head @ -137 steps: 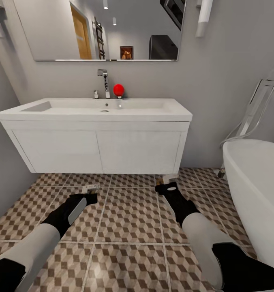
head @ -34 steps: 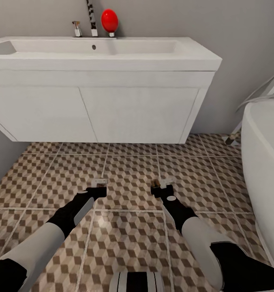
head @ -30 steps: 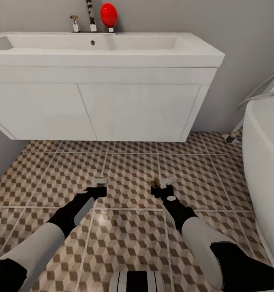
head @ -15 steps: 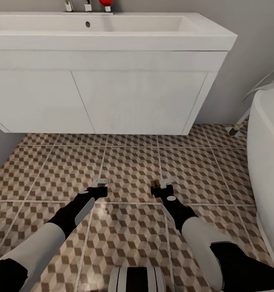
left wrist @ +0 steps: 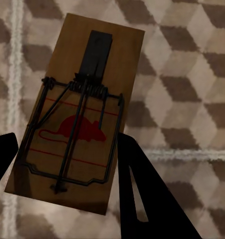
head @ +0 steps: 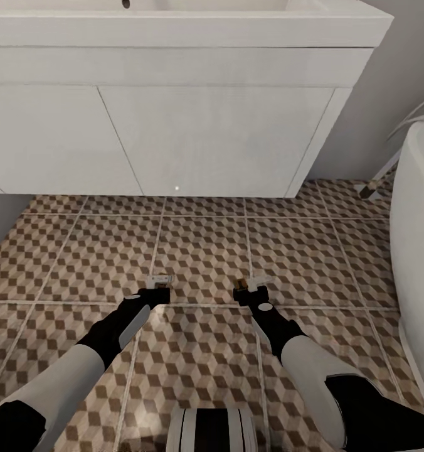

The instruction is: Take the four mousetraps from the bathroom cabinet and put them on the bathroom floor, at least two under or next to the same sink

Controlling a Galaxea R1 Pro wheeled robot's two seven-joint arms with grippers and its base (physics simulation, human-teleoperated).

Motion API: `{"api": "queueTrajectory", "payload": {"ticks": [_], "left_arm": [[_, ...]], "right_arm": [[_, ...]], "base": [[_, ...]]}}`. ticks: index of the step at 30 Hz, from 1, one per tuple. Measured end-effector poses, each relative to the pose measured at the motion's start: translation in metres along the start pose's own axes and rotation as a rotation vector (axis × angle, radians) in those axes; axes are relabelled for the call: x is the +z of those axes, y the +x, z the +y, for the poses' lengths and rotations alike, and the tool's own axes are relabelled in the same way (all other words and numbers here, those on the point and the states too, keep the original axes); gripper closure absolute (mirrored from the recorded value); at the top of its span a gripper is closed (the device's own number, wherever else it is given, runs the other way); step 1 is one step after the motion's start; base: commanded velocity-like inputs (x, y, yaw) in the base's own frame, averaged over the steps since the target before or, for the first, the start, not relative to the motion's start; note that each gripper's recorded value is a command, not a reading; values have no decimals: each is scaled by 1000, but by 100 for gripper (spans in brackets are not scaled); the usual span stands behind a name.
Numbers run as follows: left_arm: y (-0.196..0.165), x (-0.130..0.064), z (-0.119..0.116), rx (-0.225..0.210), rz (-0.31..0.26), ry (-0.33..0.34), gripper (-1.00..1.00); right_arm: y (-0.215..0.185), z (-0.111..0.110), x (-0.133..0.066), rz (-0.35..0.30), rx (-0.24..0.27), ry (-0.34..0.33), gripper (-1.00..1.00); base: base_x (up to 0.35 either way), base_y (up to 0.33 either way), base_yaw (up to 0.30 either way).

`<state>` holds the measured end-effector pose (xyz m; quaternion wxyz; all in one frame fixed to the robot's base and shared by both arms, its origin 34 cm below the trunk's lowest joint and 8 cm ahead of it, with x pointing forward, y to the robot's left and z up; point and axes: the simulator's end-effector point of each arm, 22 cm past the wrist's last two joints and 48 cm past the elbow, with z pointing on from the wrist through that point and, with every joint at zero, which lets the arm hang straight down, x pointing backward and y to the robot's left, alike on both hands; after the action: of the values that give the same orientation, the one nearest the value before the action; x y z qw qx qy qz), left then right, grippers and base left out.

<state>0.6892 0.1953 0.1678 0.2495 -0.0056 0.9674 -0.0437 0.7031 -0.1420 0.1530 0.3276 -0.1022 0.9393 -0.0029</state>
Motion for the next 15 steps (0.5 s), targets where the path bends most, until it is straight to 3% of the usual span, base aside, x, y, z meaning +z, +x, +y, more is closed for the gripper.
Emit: {"api": "queueTrajectory", "payload": {"ticks": [11,15], "left_arm": [[23,16,0,-1,36,4,100],[28,21,-6,14,39,15,100]], "right_arm": [[30,13,12,44,4,-44,100],[34,16,17,31,8,-51,100]], "base": [[0,0,0],[0,0,0]]}}
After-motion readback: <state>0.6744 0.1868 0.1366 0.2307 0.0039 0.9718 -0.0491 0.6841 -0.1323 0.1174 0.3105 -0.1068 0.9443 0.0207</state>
